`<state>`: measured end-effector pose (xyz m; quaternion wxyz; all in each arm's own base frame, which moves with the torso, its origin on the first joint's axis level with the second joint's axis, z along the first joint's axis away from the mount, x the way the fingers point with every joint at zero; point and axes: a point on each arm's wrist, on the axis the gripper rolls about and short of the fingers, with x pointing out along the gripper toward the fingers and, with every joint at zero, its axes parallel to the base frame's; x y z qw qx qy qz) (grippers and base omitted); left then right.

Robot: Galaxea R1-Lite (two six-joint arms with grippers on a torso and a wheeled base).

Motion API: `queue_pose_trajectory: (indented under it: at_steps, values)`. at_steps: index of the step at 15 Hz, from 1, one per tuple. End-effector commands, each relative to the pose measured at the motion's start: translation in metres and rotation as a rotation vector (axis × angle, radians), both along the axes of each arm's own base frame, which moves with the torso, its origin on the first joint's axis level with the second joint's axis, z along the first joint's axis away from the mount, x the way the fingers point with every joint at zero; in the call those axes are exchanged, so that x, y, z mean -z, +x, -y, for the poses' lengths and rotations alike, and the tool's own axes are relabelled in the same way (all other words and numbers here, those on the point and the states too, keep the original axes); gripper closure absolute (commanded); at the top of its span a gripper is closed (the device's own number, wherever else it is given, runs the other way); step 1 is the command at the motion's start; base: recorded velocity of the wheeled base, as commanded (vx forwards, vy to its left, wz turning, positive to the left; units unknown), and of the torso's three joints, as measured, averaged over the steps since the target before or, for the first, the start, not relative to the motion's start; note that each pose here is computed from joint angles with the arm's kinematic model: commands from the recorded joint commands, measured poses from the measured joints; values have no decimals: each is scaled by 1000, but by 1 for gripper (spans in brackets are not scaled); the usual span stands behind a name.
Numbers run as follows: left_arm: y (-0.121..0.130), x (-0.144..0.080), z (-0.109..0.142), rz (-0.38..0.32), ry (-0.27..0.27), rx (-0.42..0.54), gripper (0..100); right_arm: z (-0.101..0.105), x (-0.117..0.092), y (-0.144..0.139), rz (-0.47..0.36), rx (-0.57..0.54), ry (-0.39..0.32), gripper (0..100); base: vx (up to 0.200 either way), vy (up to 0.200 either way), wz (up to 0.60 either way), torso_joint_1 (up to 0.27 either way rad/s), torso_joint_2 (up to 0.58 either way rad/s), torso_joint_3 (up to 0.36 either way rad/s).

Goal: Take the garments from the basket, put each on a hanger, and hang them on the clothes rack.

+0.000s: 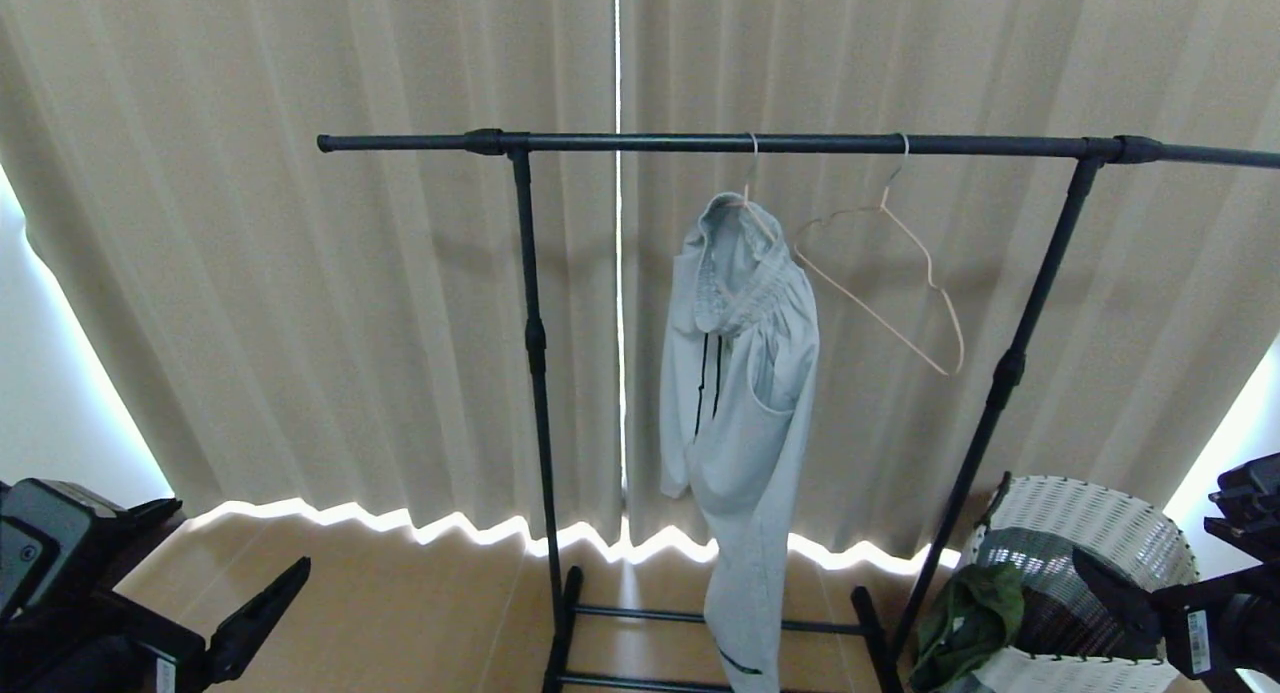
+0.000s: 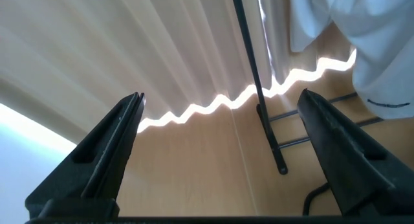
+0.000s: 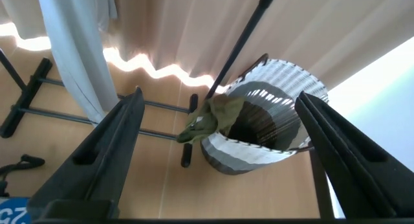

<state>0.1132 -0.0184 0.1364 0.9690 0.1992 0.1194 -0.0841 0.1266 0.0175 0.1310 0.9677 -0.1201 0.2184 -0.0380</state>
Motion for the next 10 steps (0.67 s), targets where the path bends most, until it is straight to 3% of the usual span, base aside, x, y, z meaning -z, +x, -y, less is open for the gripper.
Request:
queue_pose_trajectory:
  at_steps: [1,10]
  values:
    - [0,1,0,-3,1,-1,0,0,1,0,-5,-3,-2,0,0,0,0,-232,500,261]
    - [4,1,1,-15,5,8,0,-1,5,-1,-26,-20,-32,0,0,0,0,-212,473,258]
